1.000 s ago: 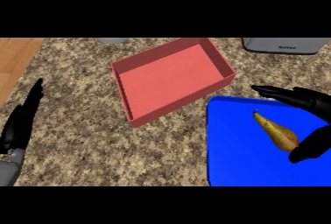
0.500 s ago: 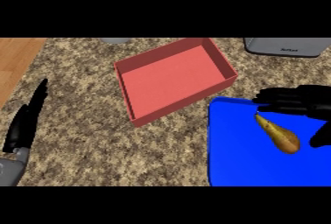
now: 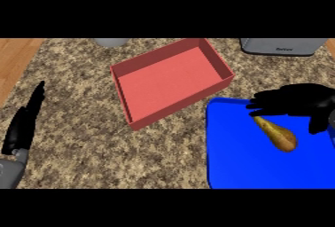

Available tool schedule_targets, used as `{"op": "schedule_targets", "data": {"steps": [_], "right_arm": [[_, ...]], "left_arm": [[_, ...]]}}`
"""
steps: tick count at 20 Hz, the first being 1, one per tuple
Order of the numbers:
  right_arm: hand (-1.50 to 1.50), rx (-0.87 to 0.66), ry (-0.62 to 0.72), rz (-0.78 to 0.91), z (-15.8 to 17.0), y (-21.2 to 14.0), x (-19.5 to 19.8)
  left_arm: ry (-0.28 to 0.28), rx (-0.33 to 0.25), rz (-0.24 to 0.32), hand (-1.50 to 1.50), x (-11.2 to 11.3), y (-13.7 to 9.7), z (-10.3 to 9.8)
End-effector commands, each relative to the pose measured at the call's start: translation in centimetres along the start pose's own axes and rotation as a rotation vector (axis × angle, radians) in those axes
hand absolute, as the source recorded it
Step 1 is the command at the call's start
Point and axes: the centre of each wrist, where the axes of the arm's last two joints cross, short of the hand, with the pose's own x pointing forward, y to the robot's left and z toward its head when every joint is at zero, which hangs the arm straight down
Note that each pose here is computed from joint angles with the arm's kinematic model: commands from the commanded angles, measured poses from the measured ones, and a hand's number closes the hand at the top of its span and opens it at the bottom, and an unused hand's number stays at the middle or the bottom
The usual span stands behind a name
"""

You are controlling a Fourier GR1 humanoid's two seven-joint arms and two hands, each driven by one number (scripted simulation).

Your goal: Pick the pear from the tray and place it in the cardboard box

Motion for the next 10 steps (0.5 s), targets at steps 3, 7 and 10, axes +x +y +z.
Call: {"op": "schedule_targets", "data": {"steps": [3,7,10], "right_arm": [[-1.50,0.077,-0.095,0.050,-3.2,0.3,-1.9],[-1.50,0.062,-0.106,0.040,-5.0,0.6,-2.7],[-1.50,0.064,-0.112,0.046,-5.0,1.0,-2.8]], "left_arm": [[0.020,0.016,0.003,0.00,-0.4,-0.2,0.4],[0.031,0.016,0.006,0.00,0.0,0.1,0.2],[0.018,0.019,-0.005,0.00,-1.3,0.7,0.9]]}}
